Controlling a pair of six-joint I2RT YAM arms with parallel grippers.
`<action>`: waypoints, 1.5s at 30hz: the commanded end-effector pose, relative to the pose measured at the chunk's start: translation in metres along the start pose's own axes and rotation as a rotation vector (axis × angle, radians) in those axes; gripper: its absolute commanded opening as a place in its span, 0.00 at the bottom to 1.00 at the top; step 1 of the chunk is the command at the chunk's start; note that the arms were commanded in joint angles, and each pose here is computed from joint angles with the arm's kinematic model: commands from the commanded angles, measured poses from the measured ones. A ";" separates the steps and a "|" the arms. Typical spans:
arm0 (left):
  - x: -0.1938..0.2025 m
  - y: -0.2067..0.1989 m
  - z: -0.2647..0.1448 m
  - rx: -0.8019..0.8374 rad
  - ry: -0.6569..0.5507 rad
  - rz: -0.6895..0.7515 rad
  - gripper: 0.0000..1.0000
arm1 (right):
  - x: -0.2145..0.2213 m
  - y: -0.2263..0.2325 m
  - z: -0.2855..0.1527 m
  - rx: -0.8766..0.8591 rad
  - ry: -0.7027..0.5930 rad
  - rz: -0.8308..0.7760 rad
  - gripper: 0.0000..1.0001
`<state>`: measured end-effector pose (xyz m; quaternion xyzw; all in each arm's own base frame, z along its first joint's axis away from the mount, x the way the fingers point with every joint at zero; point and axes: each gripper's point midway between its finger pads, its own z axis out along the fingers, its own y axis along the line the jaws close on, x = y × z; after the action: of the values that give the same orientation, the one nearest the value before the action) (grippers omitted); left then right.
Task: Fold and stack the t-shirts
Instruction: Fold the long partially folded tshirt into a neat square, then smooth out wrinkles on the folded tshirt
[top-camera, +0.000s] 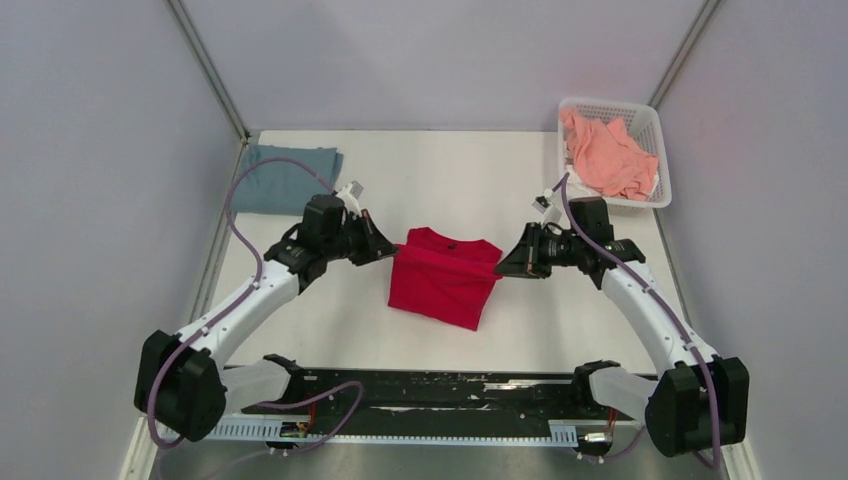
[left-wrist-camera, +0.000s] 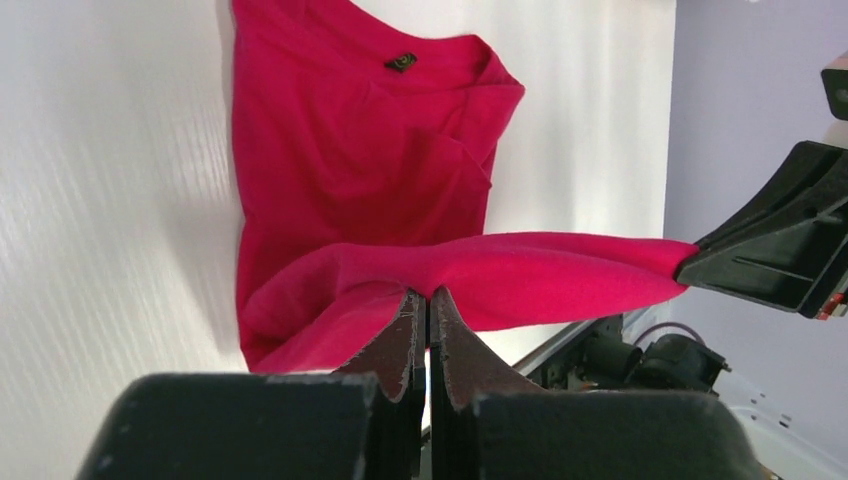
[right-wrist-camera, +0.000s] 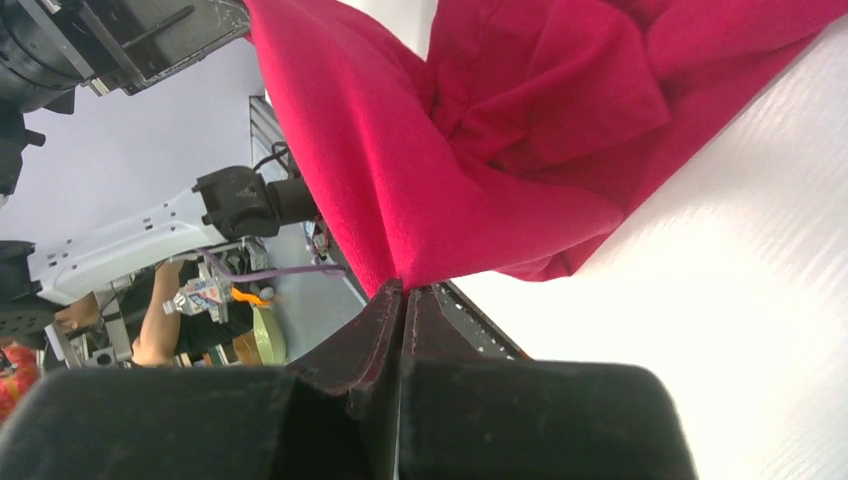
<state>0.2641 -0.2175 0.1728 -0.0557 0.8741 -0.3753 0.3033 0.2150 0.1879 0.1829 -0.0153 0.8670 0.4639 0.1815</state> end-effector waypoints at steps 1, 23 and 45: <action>-0.043 -0.026 -0.001 0.088 -0.099 0.087 0.00 | -0.024 -0.013 0.005 0.017 -0.058 -0.012 0.00; -0.054 0.046 0.135 -0.059 0.178 -0.032 0.26 | -0.093 -0.111 0.052 0.158 -0.146 0.172 0.32; -0.038 -0.021 0.130 0.138 0.192 0.031 1.00 | -0.083 -0.024 0.066 0.004 -0.205 -0.093 1.00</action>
<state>0.3514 -0.2855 0.1399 0.0092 0.8819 -0.4127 0.2275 0.2989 0.1973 0.1587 0.0049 0.8563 0.4341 0.2799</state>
